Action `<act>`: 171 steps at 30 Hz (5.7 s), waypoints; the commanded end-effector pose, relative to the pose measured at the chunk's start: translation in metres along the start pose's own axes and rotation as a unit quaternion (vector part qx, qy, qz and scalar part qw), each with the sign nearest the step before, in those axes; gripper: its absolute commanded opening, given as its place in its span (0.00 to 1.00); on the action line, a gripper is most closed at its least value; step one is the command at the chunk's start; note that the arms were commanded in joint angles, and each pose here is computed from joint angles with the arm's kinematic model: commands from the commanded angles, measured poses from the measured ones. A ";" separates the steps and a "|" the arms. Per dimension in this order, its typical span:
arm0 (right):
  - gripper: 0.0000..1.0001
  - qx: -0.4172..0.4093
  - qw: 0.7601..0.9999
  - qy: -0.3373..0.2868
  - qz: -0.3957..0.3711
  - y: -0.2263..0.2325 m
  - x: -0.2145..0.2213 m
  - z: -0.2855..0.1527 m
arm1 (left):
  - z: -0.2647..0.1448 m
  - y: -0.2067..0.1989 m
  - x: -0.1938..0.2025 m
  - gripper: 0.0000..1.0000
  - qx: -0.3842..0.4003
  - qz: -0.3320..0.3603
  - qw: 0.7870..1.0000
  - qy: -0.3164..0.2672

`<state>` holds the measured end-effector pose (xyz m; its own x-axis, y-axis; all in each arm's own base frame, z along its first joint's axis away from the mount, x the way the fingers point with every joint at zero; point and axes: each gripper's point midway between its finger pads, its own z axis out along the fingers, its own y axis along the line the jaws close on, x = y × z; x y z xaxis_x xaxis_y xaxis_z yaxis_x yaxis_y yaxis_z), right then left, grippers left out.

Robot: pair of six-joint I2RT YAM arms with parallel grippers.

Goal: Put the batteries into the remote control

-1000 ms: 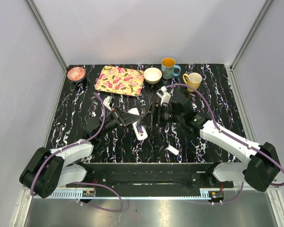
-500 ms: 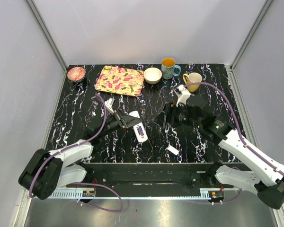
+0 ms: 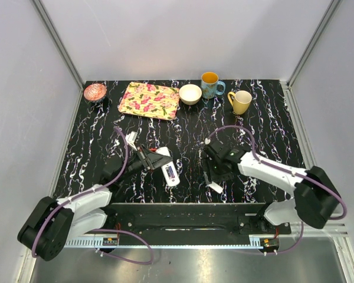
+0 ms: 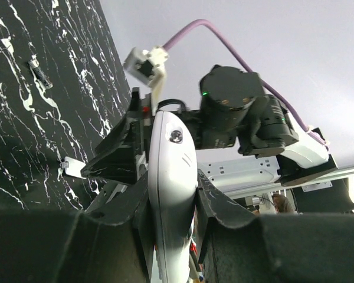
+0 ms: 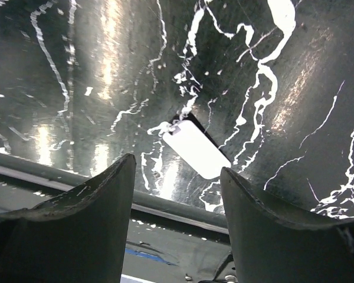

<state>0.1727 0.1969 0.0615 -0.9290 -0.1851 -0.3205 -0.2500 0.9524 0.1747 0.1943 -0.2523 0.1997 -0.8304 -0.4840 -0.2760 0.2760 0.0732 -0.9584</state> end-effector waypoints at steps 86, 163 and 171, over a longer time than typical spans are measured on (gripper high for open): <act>0.84 0.123 0.936 -0.060 0.323 -0.011 -0.019 0.055 | -0.020 -0.015 0.009 0.00 0.035 0.034 0.999 -0.009; 0.97 0.137 0.970 -0.108 0.171 0.036 -0.081 0.050 | -0.035 -0.016 0.012 0.00 0.018 0.054 0.998 -0.020; 0.98 0.164 0.969 -0.098 0.159 0.026 -0.078 0.069 | -0.036 -0.014 0.012 0.00 0.011 0.057 0.998 -0.024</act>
<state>0.2433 0.2508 0.0222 -0.8927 0.1367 -0.4294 0.1450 0.9893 0.0134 0.1596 -0.2300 0.1989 -0.7976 -0.4895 -0.3524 0.3410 0.1159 -0.9329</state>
